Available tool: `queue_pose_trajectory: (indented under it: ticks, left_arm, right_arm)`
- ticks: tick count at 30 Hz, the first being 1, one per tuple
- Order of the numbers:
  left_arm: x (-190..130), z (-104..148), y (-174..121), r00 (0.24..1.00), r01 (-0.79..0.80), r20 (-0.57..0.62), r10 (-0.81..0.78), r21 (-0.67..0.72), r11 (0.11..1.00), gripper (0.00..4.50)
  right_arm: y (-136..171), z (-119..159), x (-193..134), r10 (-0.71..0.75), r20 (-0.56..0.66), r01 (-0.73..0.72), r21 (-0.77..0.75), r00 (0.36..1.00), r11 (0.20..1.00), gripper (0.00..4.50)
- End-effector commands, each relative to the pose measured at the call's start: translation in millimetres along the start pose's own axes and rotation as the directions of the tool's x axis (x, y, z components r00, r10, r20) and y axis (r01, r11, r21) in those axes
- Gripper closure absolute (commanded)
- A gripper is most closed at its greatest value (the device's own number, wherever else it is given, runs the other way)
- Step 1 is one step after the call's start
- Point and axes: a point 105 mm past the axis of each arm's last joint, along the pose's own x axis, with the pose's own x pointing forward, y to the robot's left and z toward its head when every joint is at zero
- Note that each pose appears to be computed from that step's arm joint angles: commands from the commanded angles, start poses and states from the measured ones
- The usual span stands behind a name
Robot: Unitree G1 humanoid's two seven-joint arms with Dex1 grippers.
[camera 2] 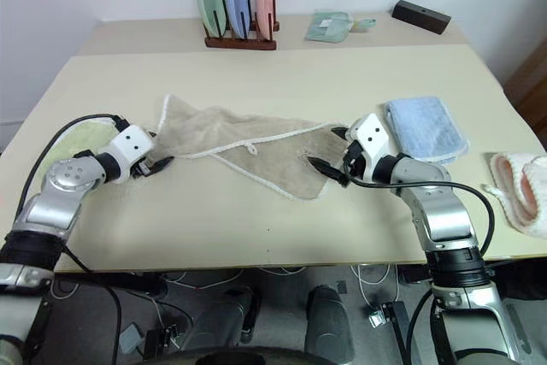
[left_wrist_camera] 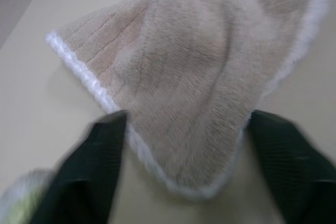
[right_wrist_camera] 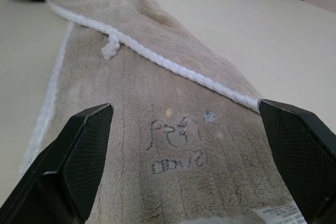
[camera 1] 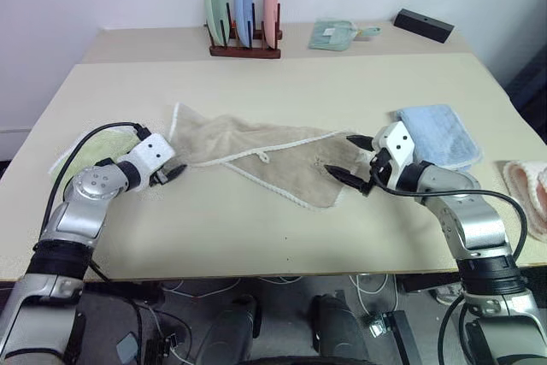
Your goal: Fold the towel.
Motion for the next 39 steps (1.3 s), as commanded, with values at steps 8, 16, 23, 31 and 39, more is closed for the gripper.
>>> queue_pose_trajectory:
  ticks: [8, 16, 23, 31, 39]
  left_arm:
    - [-21, -6, 0, 0.999, -0.034, 0.008, 0.034, -0.006, 0.999, 4.47]
    - [-56, -4, -11, 0.998, -0.066, 0.004, 0.066, -0.048, 0.997, 4.47]
    - [-68, -10, -21, 0.997, -0.079, -0.033, 0.077, -0.064, 0.995, 4.49]
    - [-73, -14, -27, 0.996, -0.085, -0.048, 0.081, -0.083, 0.993, 4.5]
    - [-65, -2, -14, 0.993, -0.117, 0.0, 0.117, -0.109, 0.987, 4.5]
  right_arm:
    - [-12, 10, 12, -0.044, -0.066, 0.031, -0.181, 0.997, 0.983, 0.0]
    - [-67, -3, 39, -0.148, -0.195, 0.048, -0.439, 0.97, 0.897, 0.0]
    - [-84, -15, 57, -0.154, -0.256, 0.011, -0.485, 0.954, 0.874, 0.25]
    - [-77, -7, 68, -0.095, -0.212, -0.028, -0.514, 0.973, 0.857, 3.94]
    - [-96, 22, 58, -0.173, -0.119, 0.074, -0.576, 0.978, 0.814, 4.44]
